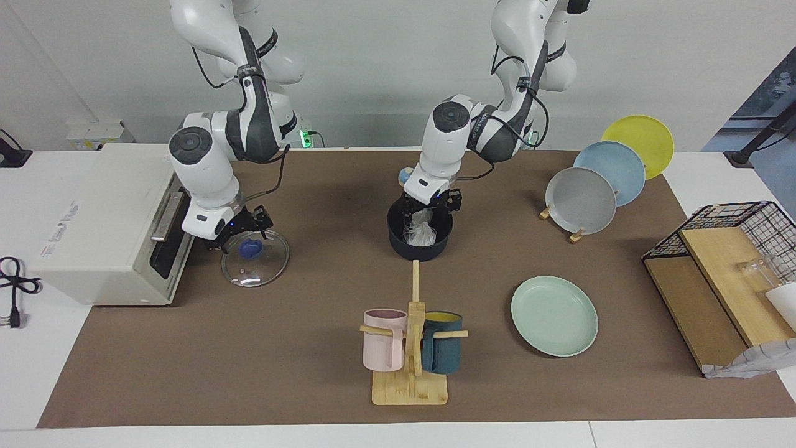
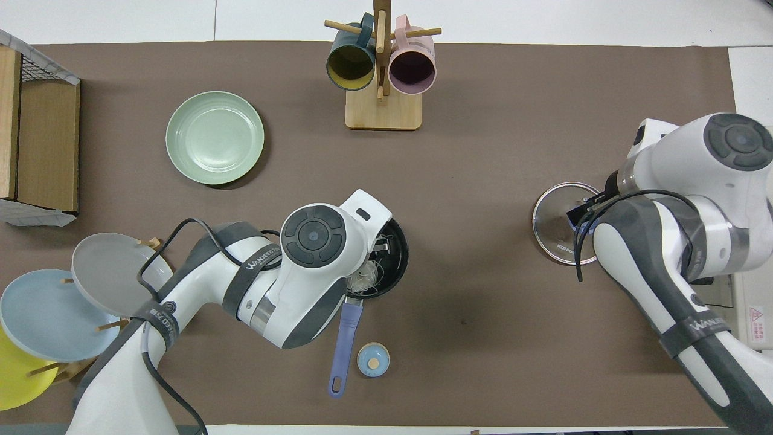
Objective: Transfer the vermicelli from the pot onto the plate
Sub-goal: 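Set the lid down with the right gripper while the left gripper reaches the pot, then pinch the vermicelli with the left gripper while the right gripper withdraws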
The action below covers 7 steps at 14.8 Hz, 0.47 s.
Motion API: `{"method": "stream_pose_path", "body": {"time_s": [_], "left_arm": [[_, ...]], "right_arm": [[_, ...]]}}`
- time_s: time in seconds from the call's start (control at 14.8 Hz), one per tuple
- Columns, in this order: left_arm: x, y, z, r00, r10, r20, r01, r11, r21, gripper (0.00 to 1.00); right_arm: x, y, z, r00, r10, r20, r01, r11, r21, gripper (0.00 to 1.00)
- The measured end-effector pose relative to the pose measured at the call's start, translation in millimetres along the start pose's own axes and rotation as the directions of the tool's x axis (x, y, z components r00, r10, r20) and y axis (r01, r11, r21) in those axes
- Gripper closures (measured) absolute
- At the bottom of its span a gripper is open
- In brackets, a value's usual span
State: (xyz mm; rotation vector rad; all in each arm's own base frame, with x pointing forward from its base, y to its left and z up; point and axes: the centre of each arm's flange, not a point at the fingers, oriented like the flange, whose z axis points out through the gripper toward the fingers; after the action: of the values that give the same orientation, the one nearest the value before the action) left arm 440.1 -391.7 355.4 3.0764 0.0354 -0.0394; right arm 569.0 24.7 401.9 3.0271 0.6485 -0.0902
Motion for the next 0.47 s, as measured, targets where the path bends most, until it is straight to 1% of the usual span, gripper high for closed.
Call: {"method": "stream_pose_path", "body": {"time_s": [0.2, 0.34, 0.47], "left_arm": [[-8.3, 12.0, 21.9, 1.000, 0.005, 0.017, -0.005, 1.000, 0.009, 0.00], [-10.4, 14.0, 31.2, 1.000, 0.009, 0.028, -0.009, 1.000, 0.017, 0.00], [-12.7, 16.0, 36.8, 0.999, 0.014, 0.036, -0.015, 1.000, 0.022, 0.02]], "right_arm": [[3.8, 9.5, -51.5, 0.998, 0.063, 0.013, -0.063, 0.998, -0.002, 0.00], [0.5, 17.9, -89.3, 0.995, 0.093, 0.028, -0.093, 0.996, -0.002, 0.00], [-4.3, 22.9, -125.8, 0.993, 0.111, 0.028, -0.111, 0.994, -0.005, 0.00]]}}
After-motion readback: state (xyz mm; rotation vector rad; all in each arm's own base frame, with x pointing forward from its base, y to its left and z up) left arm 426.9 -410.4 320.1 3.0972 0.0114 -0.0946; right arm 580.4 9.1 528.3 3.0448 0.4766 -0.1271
